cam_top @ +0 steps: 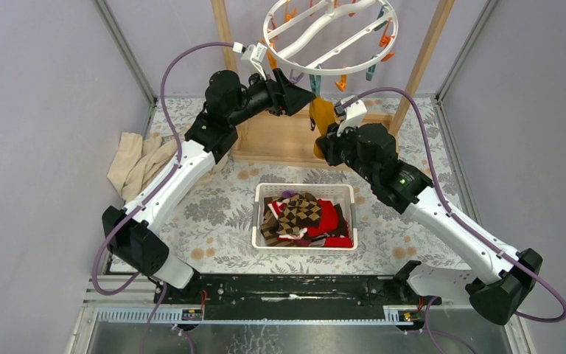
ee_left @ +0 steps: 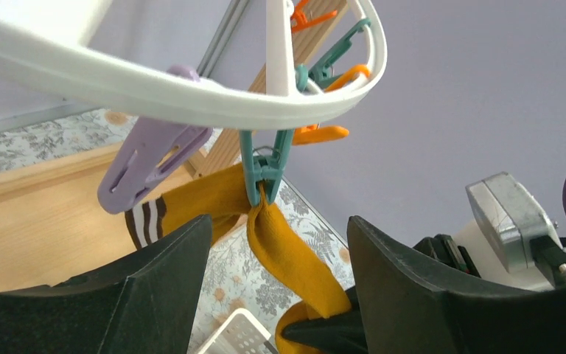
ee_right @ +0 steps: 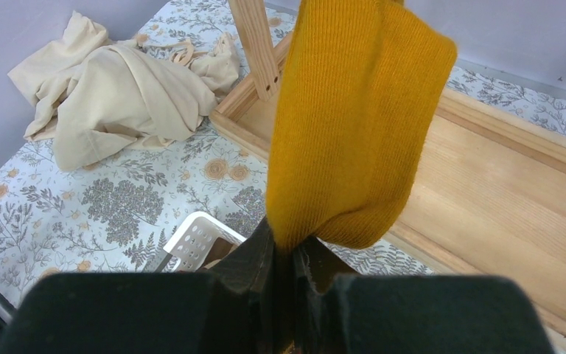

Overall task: Remove the socks clipped to the hanger
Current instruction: Remove the sock from the hanger.

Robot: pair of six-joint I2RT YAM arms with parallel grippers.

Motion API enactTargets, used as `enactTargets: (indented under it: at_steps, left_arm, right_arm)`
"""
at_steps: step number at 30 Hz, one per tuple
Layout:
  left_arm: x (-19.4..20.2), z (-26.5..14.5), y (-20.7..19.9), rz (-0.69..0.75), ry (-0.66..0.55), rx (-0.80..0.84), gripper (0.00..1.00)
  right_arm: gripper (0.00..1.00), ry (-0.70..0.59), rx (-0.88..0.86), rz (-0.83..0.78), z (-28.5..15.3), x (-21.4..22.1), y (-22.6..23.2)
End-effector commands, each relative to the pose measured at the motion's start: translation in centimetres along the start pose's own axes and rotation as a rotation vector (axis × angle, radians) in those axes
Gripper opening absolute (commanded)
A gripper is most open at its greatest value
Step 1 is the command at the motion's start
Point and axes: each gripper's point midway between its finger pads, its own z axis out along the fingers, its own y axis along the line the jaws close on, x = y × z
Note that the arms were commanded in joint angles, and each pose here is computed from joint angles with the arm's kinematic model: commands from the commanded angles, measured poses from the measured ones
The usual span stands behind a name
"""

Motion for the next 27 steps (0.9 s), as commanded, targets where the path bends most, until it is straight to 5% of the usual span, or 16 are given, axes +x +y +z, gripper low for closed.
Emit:
enactTargets:
  at_steps: [1, 27]
  left_arm:
    - [-2.2, 0.5, -0.2, 0.064, -0.064, -0.015, 0.75]
    - [-1.5, 2.3, -0.3, 0.207, -0.163, -0.170, 0.60]
  right_arm:
    - [0.00, -0.066, -0.028, 0.017, 0.0, -2.3, 0.7]
    - [0.00, -0.058, -0.038, 0.029, 0.3, -2.2, 1.0]
